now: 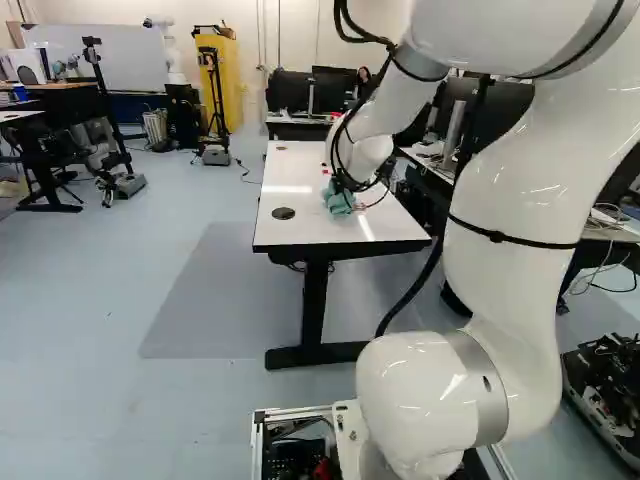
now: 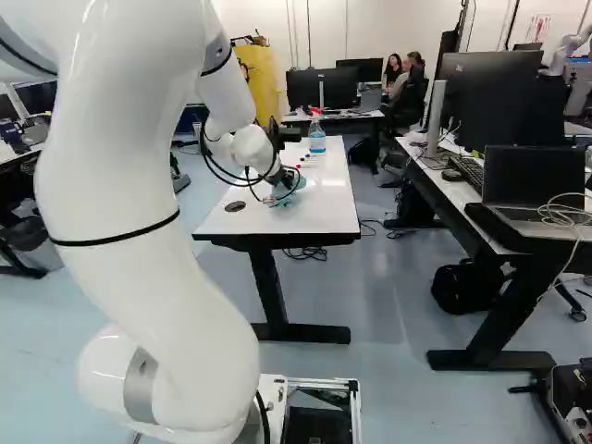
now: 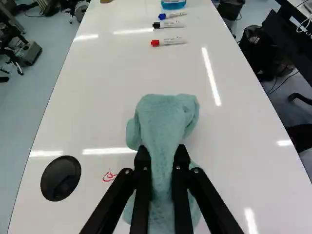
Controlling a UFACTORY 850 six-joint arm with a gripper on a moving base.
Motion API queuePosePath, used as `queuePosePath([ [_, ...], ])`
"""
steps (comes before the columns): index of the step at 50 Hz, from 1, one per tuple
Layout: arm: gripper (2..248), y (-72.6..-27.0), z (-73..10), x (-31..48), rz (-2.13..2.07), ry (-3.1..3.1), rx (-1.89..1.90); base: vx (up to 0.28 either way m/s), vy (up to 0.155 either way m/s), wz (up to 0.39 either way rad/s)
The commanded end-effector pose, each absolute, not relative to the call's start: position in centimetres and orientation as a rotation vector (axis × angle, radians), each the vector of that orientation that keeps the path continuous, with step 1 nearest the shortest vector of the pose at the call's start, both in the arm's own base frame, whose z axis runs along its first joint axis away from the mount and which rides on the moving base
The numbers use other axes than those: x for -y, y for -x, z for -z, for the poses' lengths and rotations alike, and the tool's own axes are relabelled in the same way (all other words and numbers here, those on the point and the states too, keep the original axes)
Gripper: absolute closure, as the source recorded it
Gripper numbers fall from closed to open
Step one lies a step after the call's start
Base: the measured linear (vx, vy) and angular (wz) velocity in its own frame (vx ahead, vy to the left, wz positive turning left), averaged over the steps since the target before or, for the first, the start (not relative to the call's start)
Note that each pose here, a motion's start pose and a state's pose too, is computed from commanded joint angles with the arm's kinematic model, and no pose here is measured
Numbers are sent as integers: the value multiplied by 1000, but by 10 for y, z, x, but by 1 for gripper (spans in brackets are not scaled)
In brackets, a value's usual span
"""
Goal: Clean the table with the green towel
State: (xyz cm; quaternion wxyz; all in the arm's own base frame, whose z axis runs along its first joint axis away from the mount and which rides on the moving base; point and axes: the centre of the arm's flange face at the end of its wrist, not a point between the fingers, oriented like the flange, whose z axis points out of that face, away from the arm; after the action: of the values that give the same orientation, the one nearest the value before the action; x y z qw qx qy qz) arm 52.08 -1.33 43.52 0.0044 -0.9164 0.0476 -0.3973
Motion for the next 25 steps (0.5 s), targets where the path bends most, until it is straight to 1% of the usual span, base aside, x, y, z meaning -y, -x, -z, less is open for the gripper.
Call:
queuePosePath([
  [6, 202, -515, -430, 13, 1255, 2868, -150, 0, 0, 0],
  [25, 202, -517, -422, 14, 1241, 2875, -150, 0, 0, 0],
])
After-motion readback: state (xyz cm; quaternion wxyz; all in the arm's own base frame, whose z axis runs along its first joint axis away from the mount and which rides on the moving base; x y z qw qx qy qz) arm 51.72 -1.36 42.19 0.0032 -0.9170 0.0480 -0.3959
